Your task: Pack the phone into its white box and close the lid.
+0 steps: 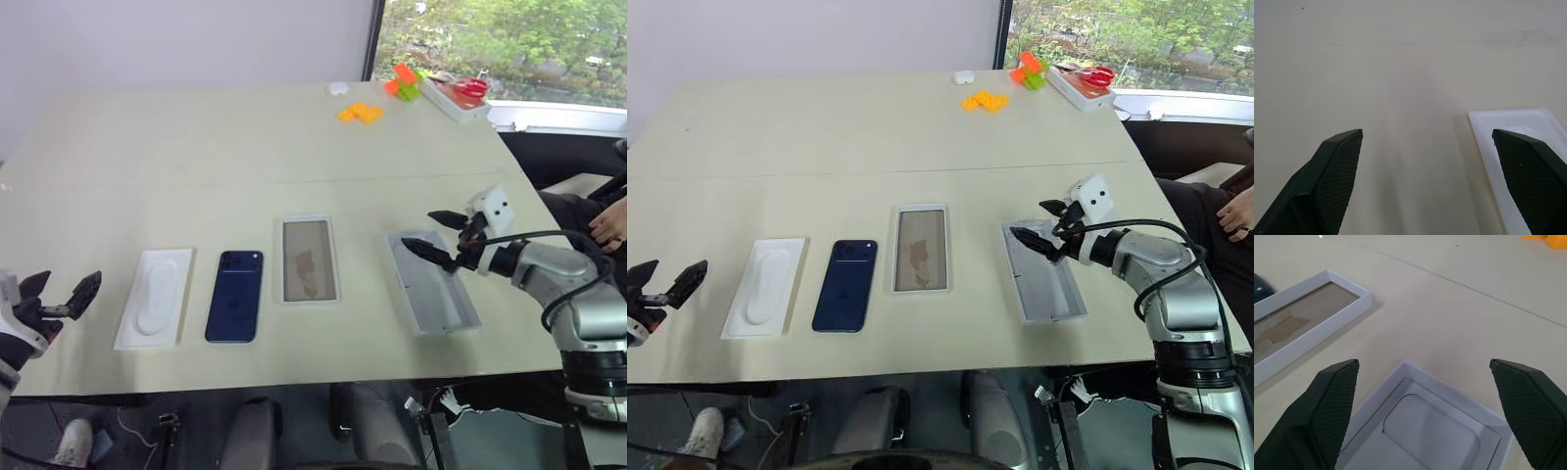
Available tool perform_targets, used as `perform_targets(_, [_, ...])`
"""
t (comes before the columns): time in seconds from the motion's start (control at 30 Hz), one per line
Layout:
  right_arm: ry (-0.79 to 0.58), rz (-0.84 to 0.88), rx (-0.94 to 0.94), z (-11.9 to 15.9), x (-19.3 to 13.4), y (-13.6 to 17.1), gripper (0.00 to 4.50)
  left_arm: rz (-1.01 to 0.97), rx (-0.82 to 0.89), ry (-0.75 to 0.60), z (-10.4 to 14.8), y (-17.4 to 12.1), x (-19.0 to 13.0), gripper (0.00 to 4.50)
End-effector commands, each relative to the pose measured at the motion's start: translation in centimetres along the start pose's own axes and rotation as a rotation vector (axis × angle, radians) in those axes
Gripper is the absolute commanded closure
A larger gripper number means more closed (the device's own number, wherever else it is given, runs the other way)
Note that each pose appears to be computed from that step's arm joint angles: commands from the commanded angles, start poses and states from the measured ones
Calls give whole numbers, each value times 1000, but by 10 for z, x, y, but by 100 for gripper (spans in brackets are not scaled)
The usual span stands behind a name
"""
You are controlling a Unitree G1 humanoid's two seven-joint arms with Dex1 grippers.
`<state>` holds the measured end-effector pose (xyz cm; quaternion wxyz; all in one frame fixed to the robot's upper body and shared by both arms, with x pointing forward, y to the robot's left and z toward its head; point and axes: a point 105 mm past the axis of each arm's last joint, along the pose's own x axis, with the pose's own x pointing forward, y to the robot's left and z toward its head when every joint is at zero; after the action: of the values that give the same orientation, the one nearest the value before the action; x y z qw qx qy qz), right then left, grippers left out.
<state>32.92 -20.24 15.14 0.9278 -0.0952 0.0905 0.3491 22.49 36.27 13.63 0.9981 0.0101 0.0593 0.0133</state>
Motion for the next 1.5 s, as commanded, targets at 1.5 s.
perform_targets(1.5, [-80, 498, -325, 32, 34, 137, 2, -196, -458, 619, -37, -59, -15, 4])
